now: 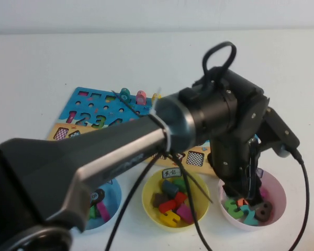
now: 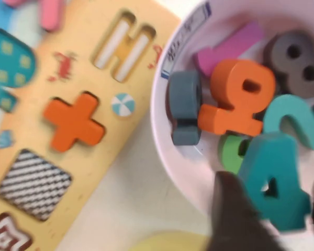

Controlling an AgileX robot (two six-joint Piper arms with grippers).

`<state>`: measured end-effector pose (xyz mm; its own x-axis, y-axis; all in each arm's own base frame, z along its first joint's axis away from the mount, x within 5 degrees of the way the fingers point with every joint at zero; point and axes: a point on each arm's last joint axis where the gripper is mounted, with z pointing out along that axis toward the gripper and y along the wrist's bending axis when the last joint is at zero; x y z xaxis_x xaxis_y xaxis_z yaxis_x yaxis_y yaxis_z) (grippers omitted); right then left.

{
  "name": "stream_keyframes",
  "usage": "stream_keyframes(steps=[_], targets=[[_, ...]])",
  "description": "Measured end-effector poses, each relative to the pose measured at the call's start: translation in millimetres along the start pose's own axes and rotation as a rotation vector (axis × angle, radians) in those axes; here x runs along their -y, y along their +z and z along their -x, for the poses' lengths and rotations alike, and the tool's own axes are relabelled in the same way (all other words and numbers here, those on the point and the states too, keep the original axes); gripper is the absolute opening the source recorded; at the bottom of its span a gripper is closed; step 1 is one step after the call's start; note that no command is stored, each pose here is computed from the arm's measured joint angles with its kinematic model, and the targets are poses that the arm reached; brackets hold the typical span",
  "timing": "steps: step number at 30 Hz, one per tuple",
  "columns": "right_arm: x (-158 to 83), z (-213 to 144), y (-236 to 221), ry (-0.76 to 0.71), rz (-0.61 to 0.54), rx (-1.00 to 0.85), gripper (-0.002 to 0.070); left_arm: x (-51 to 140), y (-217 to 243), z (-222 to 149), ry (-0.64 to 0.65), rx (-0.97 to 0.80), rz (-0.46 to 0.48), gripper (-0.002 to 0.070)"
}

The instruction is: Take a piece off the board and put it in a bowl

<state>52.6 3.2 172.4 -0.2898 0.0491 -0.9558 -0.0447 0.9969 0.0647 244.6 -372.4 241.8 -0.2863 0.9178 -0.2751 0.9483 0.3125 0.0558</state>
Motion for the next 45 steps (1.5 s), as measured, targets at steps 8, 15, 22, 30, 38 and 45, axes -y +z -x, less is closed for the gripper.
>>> stream_keyframes(steps=[8,15,22,30,38,45], targets=[[0.0,0.0,0.0,0.0,0.0,0.0,-0.0017,-5.6,-2.2,11.1,-0.007,-0.005,0.026,0.0519],[0.0,0.0,0.0,0.0,0.0,0.0,-0.0017,-23.2,-85.4,3.9,-0.106,0.143,0.296,0.0299],[0.0,0.0,0.0,0.0,0.0,0.0,-0.0017,-11.1,-142.8,-35.7,-0.136,0.368,0.346,0.0019],[0.0,0.0,0.0,0.0,0.0,0.0,-0.0017,17.3,-172.6,-125.9,-0.228,0.571,0.332,0.0],[0.0,0.0,0.0,0.0,0.0,0.0,-0.0017,38.1,-179.0,-211.1,-0.307,0.521,0.336,-0.0001],[0.0,0.0,0.0,0.0,0.0,0.0,-0.0017,44.5,-187.1,-241.2,-0.354,0.439,0.338,-0.0001]])
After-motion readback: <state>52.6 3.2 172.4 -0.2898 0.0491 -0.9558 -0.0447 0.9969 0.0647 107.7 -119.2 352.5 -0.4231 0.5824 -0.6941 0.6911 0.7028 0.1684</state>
